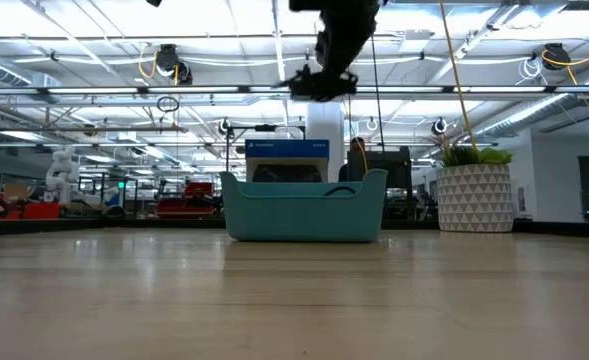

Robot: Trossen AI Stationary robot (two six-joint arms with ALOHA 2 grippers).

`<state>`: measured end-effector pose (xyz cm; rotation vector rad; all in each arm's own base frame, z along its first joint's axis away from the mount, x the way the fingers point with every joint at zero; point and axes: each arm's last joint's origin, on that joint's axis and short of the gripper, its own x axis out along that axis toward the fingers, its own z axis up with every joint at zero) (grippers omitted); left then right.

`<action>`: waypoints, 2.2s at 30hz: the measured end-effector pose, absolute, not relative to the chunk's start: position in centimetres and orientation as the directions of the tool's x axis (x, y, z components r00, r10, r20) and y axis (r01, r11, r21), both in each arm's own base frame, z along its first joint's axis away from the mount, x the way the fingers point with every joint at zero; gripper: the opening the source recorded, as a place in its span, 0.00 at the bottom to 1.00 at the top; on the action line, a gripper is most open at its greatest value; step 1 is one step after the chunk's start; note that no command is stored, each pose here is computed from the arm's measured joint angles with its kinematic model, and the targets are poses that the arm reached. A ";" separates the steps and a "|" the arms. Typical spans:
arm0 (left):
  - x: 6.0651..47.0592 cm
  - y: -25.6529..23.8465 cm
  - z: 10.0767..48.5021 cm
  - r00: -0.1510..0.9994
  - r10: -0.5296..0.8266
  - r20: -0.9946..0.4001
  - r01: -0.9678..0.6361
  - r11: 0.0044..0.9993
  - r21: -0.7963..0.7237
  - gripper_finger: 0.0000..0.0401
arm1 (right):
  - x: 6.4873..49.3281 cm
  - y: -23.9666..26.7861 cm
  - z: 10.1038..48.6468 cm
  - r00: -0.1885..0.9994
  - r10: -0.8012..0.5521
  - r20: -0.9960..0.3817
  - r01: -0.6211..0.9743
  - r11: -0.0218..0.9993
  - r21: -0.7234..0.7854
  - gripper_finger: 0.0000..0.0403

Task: Pick and place USB-C Cables
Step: Put the black charger cable into the green container, then return to Home Position

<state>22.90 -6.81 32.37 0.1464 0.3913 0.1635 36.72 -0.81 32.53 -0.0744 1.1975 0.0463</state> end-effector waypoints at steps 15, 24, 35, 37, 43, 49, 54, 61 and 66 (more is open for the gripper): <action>22.9 -6.8 32.3 0.910 0.187 -0.370 -0.147 0.980 0.132 0.24 | 39.2 -1.1 25.9 0.367 -0.005 -0.930 -0.090 0.995 -0.041 0.07; 22.9 -6.8 32.3 0.909 0.186 -0.372 -0.149 0.981 0.126 0.24 | 38.5 -1.9 23.1 0.321 -0.011 -0.947 -0.045 0.999 -0.027 0.07; 22.9 -6.8 32.4 0.911 0.186 -0.369 -0.146 0.980 0.133 0.24 | 38.2 -2.3 20.4 0.335 -0.015 -0.942 -0.028 0.999 -0.026 0.07; 22.9 -6.8 32.4 0.911 0.186 -0.369 -0.146 0.980 0.136 0.24 | 38.1 -2.5 20.2 0.331 -0.017 -0.944 -0.021 0.999 -0.026 0.08; 22.9 -6.8 32.3 0.911 0.187 -0.369 -0.149 0.981 0.128 0.24 | 38.0 -2.5 20.1 0.332 -0.018 -0.943 -0.018 1.000 -0.025 0.16; 22.9 -6.8 32.3 0.911 0.186 -0.369 -0.151 0.981 0.124 0.24 | 37.7 -1.4 21.7 0.379 -0.012 -0.926 -0.034 0.999 -0.027 0.32; 22.9 -6.8 32.4 0.911 0.186 -0.368 -0.150 0.981 0.124 0.24 | 36.8 0.0 24.3 0.445 -0.002 -0.895 -0.057 0.998 -0.031 0.42; 22.9 -6.8 32.5 0.916 0.186 -0.356 -0.146 0.980 0.135 0.24 | 34.6 1.4 28.1 0.524 -0.015 -0.852 -0.056 0.997 -0.053 0.49; 23.0 -6.8 32.7 0.924 0.183 -0.335 -0.163 0.983 0.087 0.24 | 32.3 2.7 31.0 0.574 -0.033 -0.818 -0.061 0.995 -0.084 0.49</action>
